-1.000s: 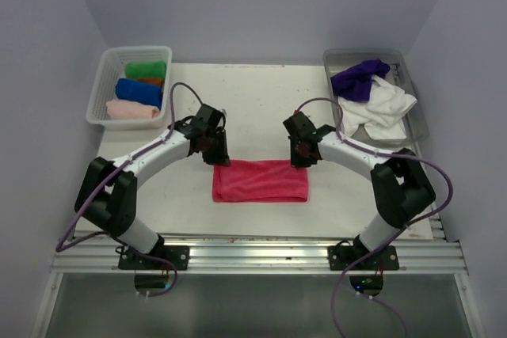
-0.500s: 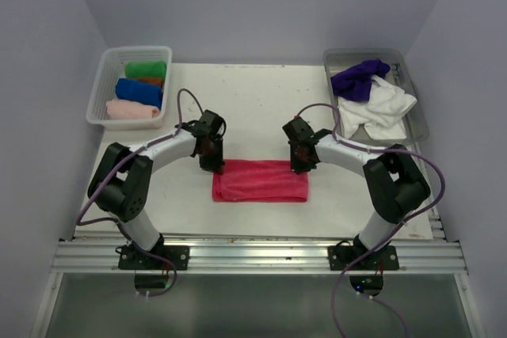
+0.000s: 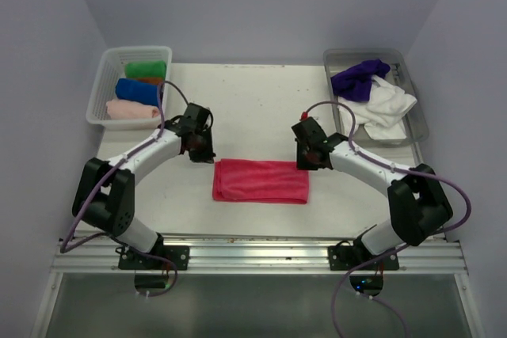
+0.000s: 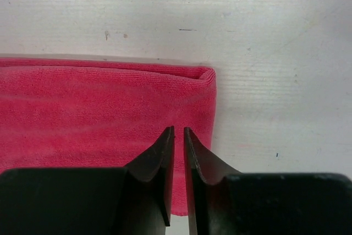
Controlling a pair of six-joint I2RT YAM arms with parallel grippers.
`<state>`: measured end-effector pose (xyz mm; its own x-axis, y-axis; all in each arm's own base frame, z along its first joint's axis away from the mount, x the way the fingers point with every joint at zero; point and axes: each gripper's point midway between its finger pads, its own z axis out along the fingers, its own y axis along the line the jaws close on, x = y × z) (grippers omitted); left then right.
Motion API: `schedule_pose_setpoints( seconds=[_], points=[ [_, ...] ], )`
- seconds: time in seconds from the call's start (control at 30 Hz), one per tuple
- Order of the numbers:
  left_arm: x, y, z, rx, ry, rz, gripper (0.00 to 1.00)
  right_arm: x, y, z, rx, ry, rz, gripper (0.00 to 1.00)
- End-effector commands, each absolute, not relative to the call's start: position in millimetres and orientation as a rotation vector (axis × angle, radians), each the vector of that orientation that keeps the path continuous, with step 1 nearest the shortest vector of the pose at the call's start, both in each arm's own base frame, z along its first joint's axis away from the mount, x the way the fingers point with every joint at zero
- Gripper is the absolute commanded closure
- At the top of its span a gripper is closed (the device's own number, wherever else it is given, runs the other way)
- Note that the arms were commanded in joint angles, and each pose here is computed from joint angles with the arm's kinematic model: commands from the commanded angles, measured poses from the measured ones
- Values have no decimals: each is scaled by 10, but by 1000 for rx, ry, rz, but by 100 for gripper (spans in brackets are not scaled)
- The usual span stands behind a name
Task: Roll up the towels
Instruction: Fold the towel
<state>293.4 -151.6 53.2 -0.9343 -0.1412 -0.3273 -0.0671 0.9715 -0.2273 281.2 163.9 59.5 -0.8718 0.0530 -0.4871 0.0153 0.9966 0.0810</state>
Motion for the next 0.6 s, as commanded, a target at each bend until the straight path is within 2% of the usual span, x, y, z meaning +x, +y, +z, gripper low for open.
schedule_pose_setpoints(
  seconds=[0.0,0.1,0.13,0.37,0.57],
  points=[
    [3016,-1490,831,-133,2670,-317,92,2774,1543,576,75,2636,54,81],
    [2992,-1499,861,-115,2667,-329,92,2709,1548,474,83,2665,64,77],
    [2975,-1497,859,-111,2667,-329,92,2683,1555,443,83,2672,79,68],
    [2894,-1485,656,-93,2718,-311,92,2638,1573,384,90,2675,118,50],
    [2843,-1442,479,-84,2759,-278,93,2573,1489,371,97,2678,99,46]
  ],
)
